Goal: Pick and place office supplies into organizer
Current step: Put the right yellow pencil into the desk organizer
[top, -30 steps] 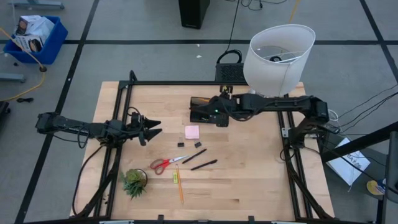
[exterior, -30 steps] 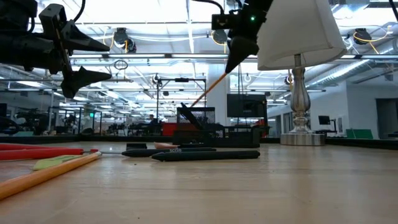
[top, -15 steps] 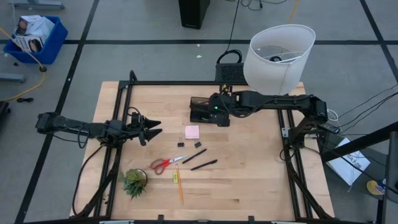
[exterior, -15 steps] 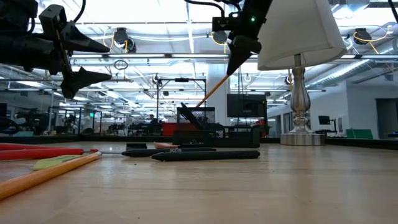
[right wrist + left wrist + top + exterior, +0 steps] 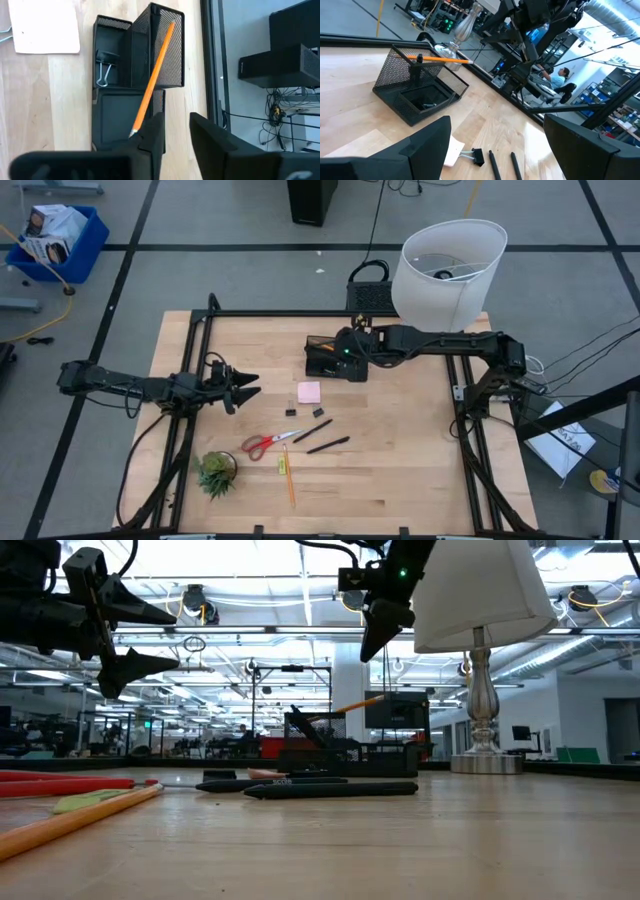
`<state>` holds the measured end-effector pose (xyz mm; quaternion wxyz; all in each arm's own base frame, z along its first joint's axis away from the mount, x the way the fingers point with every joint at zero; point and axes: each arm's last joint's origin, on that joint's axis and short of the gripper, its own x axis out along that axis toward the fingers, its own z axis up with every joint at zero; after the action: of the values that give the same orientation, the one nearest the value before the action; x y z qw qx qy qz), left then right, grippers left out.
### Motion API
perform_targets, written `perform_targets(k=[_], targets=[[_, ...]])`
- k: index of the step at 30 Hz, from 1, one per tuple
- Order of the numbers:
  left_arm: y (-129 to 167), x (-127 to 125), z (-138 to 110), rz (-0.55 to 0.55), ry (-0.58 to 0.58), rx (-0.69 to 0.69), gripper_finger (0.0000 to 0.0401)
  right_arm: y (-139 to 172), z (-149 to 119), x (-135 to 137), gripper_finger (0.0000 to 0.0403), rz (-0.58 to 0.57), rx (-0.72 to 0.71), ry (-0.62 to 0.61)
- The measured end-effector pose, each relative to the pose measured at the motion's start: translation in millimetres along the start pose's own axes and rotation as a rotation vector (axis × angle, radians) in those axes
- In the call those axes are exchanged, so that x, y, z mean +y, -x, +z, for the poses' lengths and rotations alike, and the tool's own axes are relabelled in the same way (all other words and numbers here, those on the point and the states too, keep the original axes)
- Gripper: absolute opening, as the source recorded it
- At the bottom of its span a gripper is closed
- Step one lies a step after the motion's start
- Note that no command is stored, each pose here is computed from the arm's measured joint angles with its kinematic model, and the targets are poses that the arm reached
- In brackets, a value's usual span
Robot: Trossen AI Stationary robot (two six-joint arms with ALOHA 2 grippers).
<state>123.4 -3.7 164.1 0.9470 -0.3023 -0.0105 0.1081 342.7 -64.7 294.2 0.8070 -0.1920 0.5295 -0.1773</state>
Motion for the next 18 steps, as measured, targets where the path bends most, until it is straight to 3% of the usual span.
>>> perform_targets(k=[8, 13, 18], targets=[[0.0, 1.0, -1.3, 0.01, -0.007, 0.013, 0.0324, 4.4, 1.6, 9.9, 0.0133, 0.023, -0.004, 0.009], [0.0, 1.6, -2.1, 0.015, 0.001, 0.021, 0.0324, 5.0, -8.6, 18.0, 0.0122, 0.037, 0.092, -0.064], [0.1, 1.0, -2.5, -0.002, 0.002, 0.034, 0.0324, -13.6, -30.2, 27.2, 0.009, 0.021, 0.197, -0.118]])
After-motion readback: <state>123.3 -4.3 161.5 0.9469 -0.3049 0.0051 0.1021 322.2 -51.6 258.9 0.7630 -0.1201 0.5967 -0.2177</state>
